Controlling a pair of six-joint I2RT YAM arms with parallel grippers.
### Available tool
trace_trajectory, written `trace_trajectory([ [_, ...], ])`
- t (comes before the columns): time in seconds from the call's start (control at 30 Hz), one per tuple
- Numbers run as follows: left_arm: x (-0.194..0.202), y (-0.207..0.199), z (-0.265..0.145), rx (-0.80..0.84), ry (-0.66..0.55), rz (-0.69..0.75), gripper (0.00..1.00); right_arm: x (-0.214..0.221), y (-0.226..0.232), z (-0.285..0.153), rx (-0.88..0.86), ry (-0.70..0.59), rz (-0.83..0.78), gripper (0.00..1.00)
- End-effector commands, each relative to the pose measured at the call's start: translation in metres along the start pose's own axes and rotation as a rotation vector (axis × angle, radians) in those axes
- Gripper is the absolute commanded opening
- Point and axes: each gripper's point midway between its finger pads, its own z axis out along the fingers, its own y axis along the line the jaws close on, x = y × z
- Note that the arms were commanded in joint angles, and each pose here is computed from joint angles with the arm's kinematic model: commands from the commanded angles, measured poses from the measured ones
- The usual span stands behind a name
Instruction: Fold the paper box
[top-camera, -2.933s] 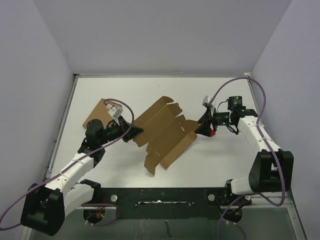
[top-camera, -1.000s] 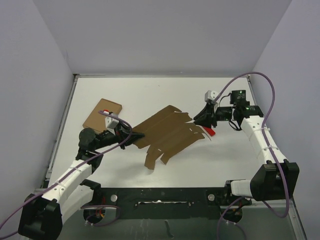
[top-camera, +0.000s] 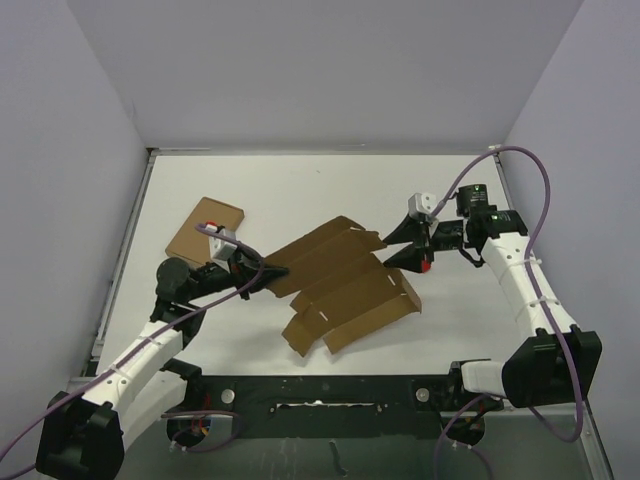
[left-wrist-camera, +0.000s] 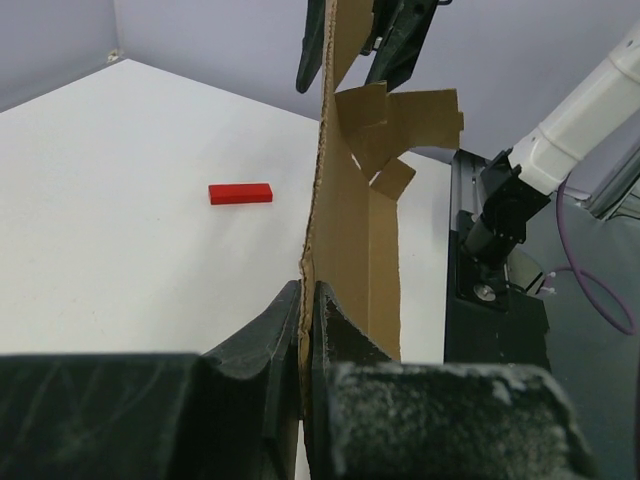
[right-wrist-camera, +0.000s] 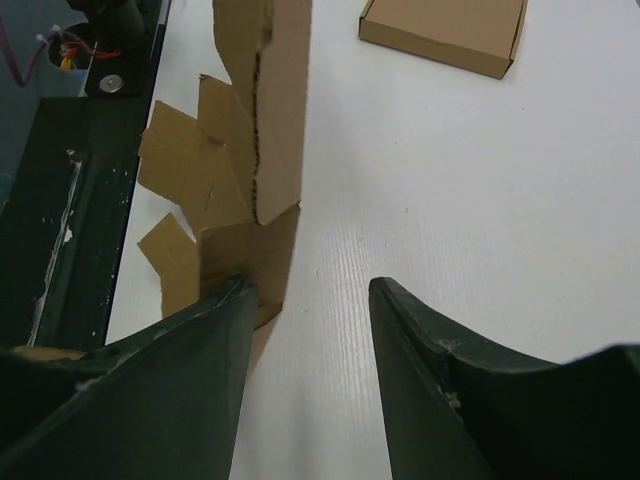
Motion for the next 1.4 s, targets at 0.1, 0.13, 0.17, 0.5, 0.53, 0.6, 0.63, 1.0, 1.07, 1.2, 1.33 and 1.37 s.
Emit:
trace_trajectory([
  [0.1,-0.015,0.003,0.003,-0.019,-0.026,0.061,0.00,-0.024,0.008,-0.003,-0.016,-0.051,-0.061,0.51],
  [0.13,-0.015,0.004,0.003,-0.020,-0.026,0.061,0.00,-0.024,0.009,-0.002,-0.021,-0.051,-0.060,0.51],
  [0.17,-0.014,0.004,0.003,-0.019,-0.025,0.060,0.00,-0.022,0.009,0.000,-0.024,-0.050,-0.059,0.52],
  [0.5,-0.015,-0.003,0.003,0.015,-0.033,0.065,0.00,-0.023,0.004,0.005,-0.054,-0.061,-0.026,0.53],
  [0.53,-0.015,-0.002,0.003,0.012,-0.032,0.066,0.00,-0.027,0.007,0.002,-0.056,-0.071,-0.042,0.55],
  [0.6,-0.014,-0.001,0.003,0.006,-0.027,0.067,0.00,-0.033,0.008,-0.008,-0.034,-0.075,-0.074,0.58],
  [0.63,-0.014,-0.001,0.002,0.006,-0.025,0.067,0.00,-0.036,0.007,-0.014,-0.014,-0.073,-0.082,0.59],
  [1.0,-0.014,-0.007,0.004,0.048,-0.024,0.059,0.00,-0.016,-0.031,-0.029,0.170,0.011,0.044,0.43],
  [1.07,-0.014,-0.008,0.005,0.052,-0.024,0.054,0.00,-0.008,-0.034,-0.021,0.168,0.038,0.046,0.33],
  [1.2,-0.015,-0.009,0.004,0.053,-0.027,0.054,0.00,-0.003,-0.025,-0.008,0.111,0.052,0.004,0.27],
  [1.33,-0.015,-0.007,0.004,0.043,-0.026,0.053,0.00,-0.014,-0.004,-0.005,0.026,-0.005,-0.056,0.28],
  [1.37,-0.014,-0.007,0.004,0.043,-0.026,0.053,0.00,-0.015,-0.001,-0.005,0.019,-0.012,-0.060,0.29],
])
